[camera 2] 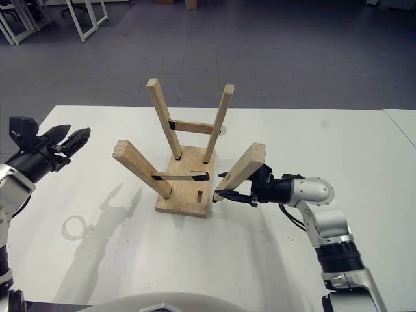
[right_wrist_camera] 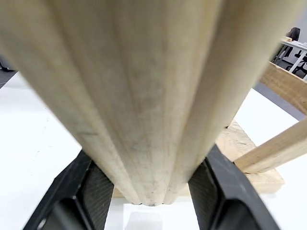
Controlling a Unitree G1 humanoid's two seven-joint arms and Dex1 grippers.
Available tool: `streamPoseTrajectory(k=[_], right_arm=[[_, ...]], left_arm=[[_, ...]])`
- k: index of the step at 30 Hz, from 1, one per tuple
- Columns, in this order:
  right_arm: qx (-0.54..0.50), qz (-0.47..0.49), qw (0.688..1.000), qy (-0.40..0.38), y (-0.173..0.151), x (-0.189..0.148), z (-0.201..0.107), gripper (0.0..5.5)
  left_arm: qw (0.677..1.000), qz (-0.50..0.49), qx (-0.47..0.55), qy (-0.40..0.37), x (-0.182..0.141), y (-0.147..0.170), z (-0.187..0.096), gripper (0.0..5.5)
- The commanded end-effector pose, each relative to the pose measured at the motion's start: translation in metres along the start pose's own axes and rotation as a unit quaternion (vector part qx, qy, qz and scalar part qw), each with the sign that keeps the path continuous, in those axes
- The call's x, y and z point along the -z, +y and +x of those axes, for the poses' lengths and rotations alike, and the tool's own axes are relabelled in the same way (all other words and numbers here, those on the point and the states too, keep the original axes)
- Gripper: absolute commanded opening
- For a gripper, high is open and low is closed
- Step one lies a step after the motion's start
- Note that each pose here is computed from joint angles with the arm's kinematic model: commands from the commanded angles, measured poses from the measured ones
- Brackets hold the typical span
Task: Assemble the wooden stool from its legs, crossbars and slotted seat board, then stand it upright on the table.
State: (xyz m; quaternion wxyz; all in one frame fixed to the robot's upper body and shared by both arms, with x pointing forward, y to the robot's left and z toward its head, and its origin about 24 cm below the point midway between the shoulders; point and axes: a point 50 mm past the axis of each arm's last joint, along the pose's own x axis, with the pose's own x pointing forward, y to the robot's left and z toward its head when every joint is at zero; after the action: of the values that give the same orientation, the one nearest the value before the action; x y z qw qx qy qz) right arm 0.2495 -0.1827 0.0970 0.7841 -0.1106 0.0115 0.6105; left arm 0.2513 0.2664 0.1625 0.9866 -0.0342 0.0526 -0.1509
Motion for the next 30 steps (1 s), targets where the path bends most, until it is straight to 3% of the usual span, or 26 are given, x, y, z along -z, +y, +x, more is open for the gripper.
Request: streamPoseTrajectory(k=[1, 8, 19, 30], right_arm=[[0.002, -0.013, 1.000, -0.016, 0.001, -0.004, 0.006, 2.02], [-0.003, -0.015, 0.999, -0.043, 0.004, -0.013, 0.016, 2.02], [-0.006, 0.013, 0.999, -0.032, 0.005, 0.019, 0.040, 2.02], [-0.017, 0.029, 0.997, 0.064, 0.003, 0.023, 0.016, 2.02]], left_arm=[[1.000, 0.004, 0.000, 0.005, 0.003, -0.001, -0.001, 3.16], [1.000, 0.002, 0.008, 0.012, 0.008, -0.003, -0.001, 3.16], [1.000, -0.001, 0.015, 0.017, 0.009, -0.003, 0.000, 3.16], [1.000, -0.005, 0.016, 0.019, 0.013, -0.007, -0.003, 3.16]])
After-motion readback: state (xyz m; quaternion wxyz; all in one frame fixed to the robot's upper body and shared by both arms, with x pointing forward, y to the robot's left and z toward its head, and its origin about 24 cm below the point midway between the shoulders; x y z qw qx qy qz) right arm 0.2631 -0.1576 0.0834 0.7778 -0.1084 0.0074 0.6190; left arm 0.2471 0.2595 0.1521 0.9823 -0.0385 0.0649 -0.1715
